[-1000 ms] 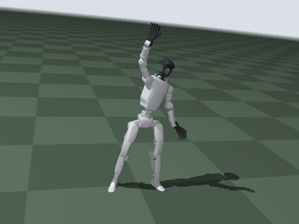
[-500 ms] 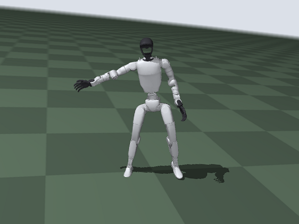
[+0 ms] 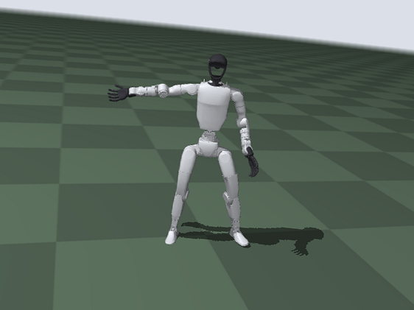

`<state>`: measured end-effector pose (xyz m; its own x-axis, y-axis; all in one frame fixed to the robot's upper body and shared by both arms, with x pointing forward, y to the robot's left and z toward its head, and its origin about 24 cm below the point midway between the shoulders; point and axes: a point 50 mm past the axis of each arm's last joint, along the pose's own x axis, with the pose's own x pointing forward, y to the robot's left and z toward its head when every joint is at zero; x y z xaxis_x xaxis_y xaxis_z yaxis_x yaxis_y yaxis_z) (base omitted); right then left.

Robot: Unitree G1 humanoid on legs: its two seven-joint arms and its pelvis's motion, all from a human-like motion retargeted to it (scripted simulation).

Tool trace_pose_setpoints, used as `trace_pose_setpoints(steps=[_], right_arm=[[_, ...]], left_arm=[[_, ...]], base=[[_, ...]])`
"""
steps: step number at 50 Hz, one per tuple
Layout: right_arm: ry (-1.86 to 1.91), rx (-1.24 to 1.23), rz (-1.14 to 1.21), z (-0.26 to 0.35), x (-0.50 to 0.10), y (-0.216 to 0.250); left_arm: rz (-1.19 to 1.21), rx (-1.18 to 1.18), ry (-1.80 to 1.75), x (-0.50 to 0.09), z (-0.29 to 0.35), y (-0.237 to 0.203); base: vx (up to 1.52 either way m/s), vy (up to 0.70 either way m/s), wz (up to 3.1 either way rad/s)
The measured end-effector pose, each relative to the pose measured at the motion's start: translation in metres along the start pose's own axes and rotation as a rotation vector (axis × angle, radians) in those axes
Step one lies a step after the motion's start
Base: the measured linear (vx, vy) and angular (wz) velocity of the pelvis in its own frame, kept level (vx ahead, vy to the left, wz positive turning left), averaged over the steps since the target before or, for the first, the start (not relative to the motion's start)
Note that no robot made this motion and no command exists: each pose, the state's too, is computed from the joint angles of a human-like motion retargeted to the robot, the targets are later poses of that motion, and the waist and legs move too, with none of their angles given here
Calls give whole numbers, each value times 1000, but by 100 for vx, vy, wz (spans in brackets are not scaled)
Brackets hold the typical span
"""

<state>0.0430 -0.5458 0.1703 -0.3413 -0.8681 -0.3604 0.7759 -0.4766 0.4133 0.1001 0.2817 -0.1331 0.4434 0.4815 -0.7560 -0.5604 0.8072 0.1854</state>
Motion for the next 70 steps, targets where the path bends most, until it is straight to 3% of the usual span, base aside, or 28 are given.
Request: trace_pose_setpoints(steps=[10, 14, 16, 22, 27, 32, 42, 53, 59, 70], right_arm=[[-482, 233, 334, 211, -82, 42], [-792, 215, 451, 281, -149, 47], [-992, 163, 547, 303, -214, 68], [-1672, -230, 554, 279, -333, 111], [-2188, -584, 343, 238, -382, 126], [-2541, -685, 244, 200, -417, 126], [-2748, -764, 187, 168, -432, 126], [-2589, -724, 16, 210, -411, 122], [-2396, -786, -80, 240, -378, 122], [-1919, -1128, -29, 251, -287, 135]], left_arm=[[109, 188, -99, 4, 19, 34], [164, 305, -145, 5, 28, 44], [188, 335, -124, 3, 17, 49], [311, 447, -144, -5, 24, 98], [405, 476, -243, -6, 63, 128], [435, 429, -308, -4, 83, 124], [495, 302, -308, -6, 84, 133], [565, 217, -192, -18, 46, 157], [562, 160, -148, -24, 19, 153], [553, 142, -52, -24, -8, 135]], base=[[1, 34, 72], [5, 38, 88], [8, 34, 107], [12, 18, 115], [17, 1, 126], [25, -4, 111], [16, -7, 46], [-14, 0, -68], [-15, -2, -135], [-5, -33, -128]])
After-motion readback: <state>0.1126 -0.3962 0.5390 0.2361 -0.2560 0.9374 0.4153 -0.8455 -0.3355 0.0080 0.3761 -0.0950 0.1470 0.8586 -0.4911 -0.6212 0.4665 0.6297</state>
